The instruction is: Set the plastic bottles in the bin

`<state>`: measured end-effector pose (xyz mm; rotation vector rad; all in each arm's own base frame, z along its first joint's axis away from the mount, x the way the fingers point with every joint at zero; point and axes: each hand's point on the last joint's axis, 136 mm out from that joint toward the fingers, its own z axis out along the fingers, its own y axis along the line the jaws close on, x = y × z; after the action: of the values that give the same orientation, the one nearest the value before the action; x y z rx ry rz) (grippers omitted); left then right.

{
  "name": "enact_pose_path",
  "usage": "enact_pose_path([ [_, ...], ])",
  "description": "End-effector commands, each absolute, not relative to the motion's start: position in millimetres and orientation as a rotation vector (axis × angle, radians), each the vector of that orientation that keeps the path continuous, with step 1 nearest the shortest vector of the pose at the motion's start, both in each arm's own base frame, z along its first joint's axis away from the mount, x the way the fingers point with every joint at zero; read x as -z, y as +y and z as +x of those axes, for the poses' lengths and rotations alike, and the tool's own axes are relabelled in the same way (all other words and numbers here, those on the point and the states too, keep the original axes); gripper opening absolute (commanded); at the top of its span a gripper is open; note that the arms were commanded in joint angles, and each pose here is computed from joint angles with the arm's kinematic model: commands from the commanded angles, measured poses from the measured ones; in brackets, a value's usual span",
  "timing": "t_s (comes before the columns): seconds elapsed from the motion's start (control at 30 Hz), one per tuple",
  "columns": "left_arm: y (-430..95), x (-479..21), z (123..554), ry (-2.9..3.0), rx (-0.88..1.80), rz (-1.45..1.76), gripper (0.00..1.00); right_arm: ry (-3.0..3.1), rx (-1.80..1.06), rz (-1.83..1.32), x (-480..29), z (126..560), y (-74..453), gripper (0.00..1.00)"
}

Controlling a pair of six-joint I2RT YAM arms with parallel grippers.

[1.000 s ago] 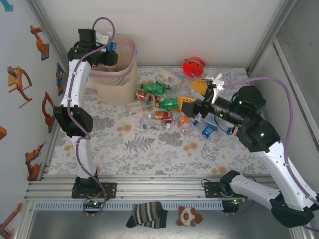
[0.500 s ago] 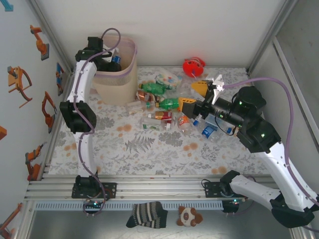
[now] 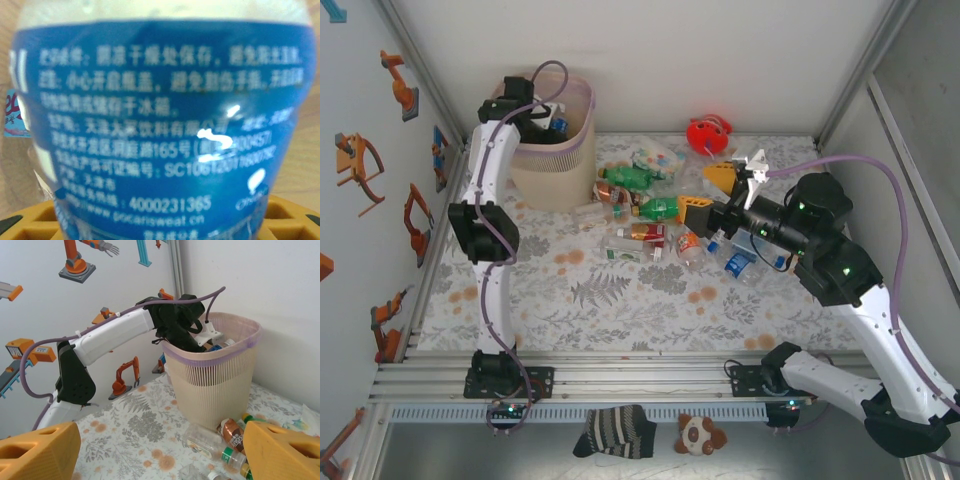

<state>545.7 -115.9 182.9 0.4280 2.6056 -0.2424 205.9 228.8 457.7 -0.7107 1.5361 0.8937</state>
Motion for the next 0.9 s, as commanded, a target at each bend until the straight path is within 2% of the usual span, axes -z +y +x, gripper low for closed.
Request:
enact_pose_path([
  [0.0, -87.6, -128.3, 525.0, 2.818, 0.143, 0.403, 0.54, 1.505, -0.89, -0.719, -464.1, 202.1, 228.4, 0.84],
  [0.23, -101.5, -185.4, 528.2, 2.676, 0.256, 0.369, 0.69, 1.502, -0.896, -0.714, -466.3, 201.0, 227.9, 0.83],
  [0.53, -116.4, -264.3, 521.4, 2.487, 0.377, 0.349, 0.81, 1.5, -0.899, -0.705, -467.2, 200.2, 226.8, 0.83],
  [0.77, -125.1, -298.7, 513.3, 2.403, 0.452, 0.351, 0.83, 1.495, -0.906, -0.708, -468.0, 200.4, 228.2, 0.83],
  [0.87, -126.6, -307.1, 511.7, 2.381, 0.463, 0.355, 0.79, 1.494, -0.905, -0.71, -467.7, 200.3, 228.2, 0.83],
])
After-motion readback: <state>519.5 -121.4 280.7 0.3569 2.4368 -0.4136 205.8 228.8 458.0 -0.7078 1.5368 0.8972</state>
